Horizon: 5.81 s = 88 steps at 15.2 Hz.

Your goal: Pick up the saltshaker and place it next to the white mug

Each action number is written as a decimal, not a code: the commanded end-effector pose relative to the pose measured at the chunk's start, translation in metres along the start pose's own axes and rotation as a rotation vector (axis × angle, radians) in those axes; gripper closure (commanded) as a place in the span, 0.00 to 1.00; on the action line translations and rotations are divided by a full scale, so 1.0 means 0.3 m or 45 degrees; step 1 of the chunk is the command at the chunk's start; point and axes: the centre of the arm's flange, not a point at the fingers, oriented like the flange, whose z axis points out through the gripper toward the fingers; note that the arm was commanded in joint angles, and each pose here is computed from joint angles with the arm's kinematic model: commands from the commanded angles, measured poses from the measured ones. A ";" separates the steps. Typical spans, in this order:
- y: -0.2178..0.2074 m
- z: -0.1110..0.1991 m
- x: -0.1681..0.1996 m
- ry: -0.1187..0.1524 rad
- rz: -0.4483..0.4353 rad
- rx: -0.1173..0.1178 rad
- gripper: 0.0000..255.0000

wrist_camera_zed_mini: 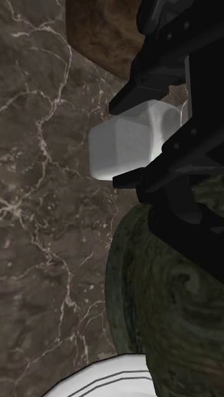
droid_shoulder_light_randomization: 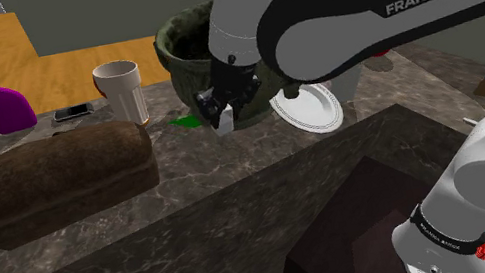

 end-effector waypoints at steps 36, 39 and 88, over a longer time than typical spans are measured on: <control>0.965 -0.210 0.183 0.000 0.000 0.000 1.00; 1.097 -0.205 0.197 0.000 0.000 0.000 1.00; 1.903 0.339 0.116 0.000 0.000 0.000 1.00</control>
